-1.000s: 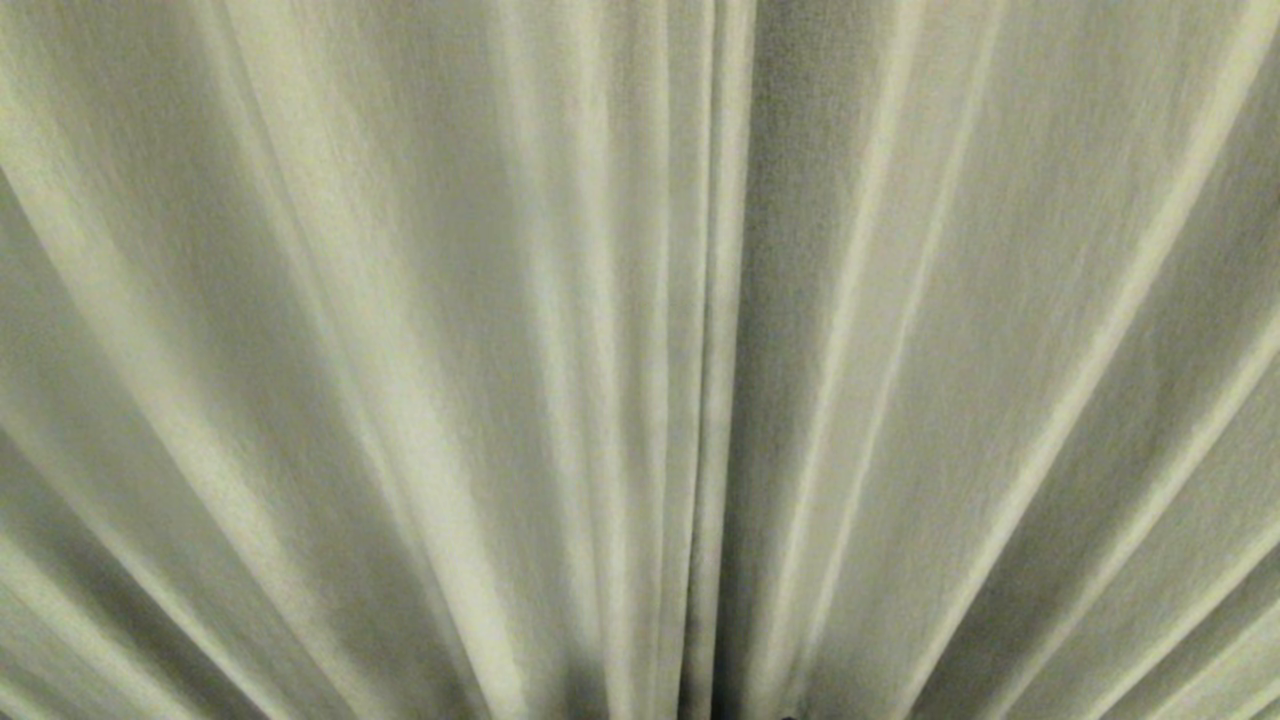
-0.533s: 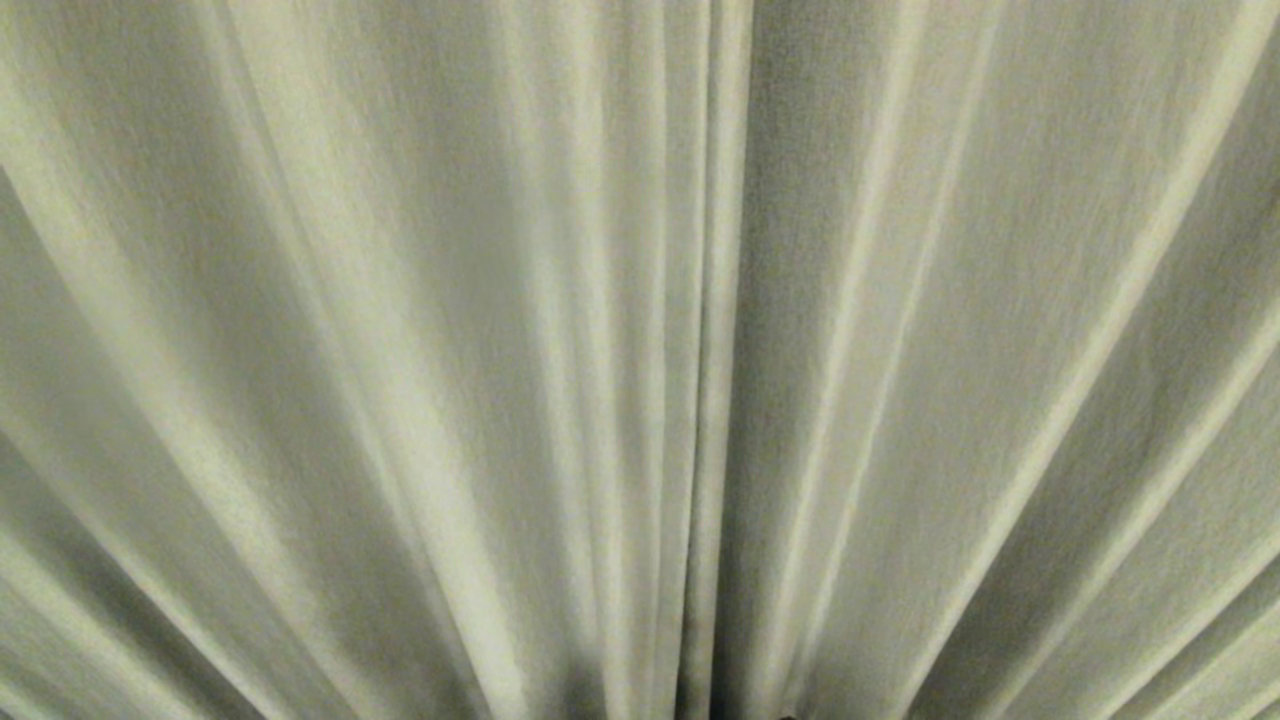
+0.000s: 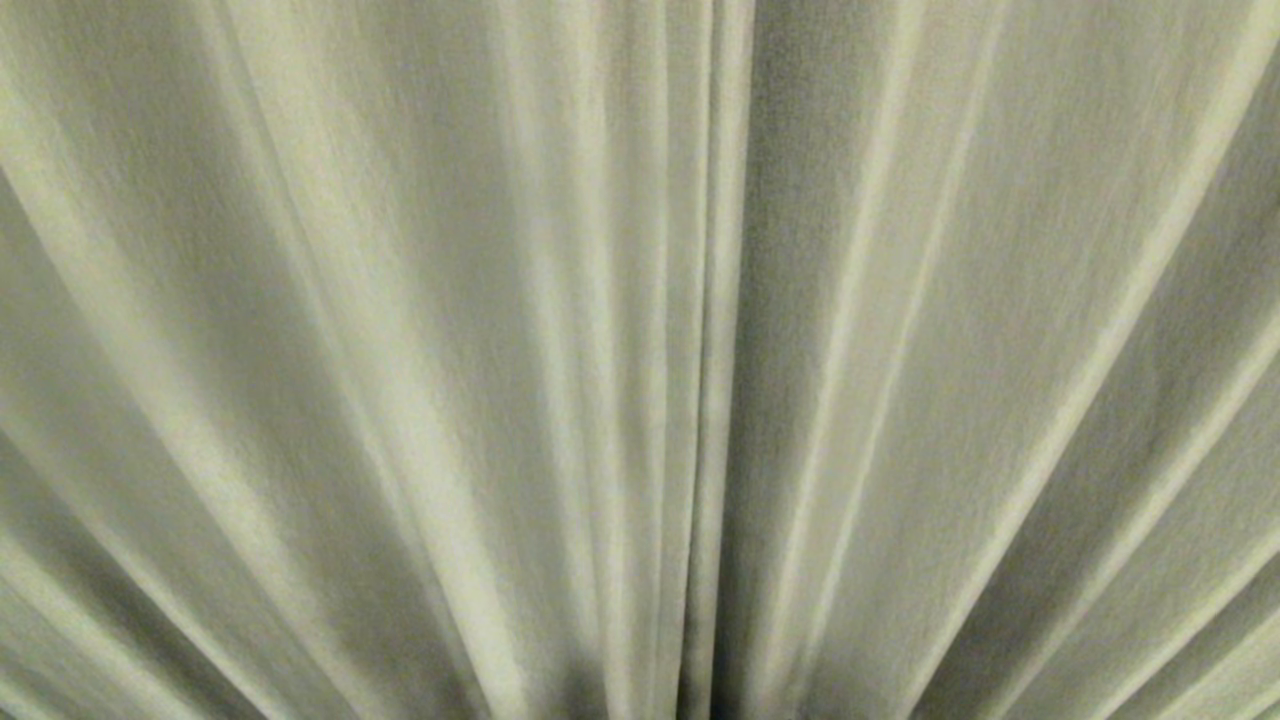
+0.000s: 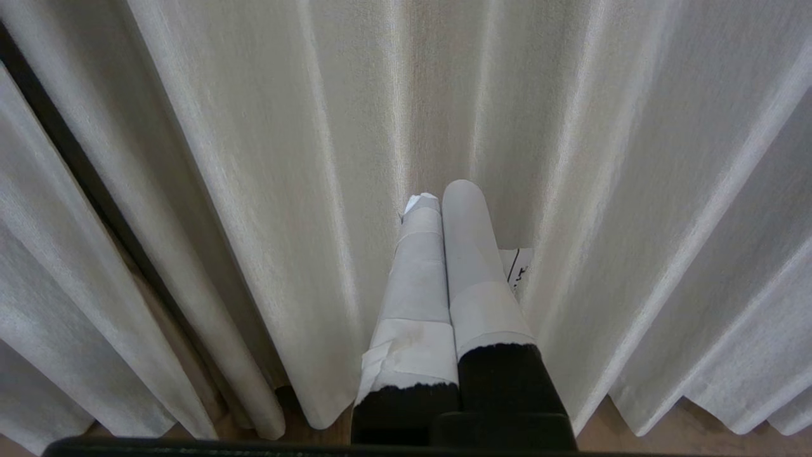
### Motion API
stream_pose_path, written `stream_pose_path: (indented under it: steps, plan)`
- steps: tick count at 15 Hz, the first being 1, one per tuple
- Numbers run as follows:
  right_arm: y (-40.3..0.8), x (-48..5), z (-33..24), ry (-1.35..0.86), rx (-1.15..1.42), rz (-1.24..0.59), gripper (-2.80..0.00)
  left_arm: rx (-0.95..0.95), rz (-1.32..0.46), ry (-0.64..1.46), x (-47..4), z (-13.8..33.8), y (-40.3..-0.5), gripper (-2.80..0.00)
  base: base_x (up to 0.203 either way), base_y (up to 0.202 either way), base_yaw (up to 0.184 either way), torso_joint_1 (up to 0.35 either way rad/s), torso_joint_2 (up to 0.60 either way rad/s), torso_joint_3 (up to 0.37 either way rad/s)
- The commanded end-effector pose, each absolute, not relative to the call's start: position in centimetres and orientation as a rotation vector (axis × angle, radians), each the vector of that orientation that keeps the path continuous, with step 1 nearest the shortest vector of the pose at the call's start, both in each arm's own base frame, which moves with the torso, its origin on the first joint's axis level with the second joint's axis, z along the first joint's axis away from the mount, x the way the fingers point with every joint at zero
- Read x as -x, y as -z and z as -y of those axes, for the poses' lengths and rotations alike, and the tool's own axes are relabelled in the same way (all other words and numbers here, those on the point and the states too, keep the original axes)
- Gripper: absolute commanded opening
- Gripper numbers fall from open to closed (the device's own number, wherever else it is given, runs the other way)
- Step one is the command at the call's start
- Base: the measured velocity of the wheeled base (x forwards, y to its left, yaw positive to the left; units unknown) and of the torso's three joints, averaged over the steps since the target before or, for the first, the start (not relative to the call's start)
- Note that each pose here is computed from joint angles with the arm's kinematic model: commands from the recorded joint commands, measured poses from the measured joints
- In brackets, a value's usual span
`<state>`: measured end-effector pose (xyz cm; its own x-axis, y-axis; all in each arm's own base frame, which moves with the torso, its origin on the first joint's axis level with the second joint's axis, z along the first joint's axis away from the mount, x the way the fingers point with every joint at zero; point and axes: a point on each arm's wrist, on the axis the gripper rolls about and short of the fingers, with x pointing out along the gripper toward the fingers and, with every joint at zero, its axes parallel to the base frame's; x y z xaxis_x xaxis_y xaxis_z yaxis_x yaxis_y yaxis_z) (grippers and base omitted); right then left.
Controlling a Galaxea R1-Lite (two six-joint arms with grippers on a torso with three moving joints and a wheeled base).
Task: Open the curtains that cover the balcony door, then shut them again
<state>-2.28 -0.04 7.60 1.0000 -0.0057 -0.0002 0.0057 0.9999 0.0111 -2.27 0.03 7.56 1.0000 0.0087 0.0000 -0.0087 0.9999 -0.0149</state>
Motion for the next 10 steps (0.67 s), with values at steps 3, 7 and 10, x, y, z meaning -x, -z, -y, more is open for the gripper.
stream_pose_path:
  steps: [3, 7, 10]
  plan:
    - [-7.59, 2.28, 0.03, 0.002, 0.003, 0.0, -2.8, 0.015, 0.002, -0.009, 2.28, -0.03, -7.56, -2.8, 0.0, 0.0, 0.0, 0.0, 0.0, 0.0]
    - [-7.58, 2.28, 0.03, 0.001, 0.008, -0.002, -2.8, 0.015, 0.002, -0.009, 2.28, -0.03, -7.56, -2.8, 0.0, 0.0, 0.0, 0.0, 0.0, 0.0]
    - [-7.59, 2.28, 0.04, 0.004, -0.014, 0.0, -2.8, 0.015, 0.002, -0.009, 2.28, -0.03, -7.56, -2.8, 0.0, 0.0, 0.0, 0.0, 0.0, 0.0]
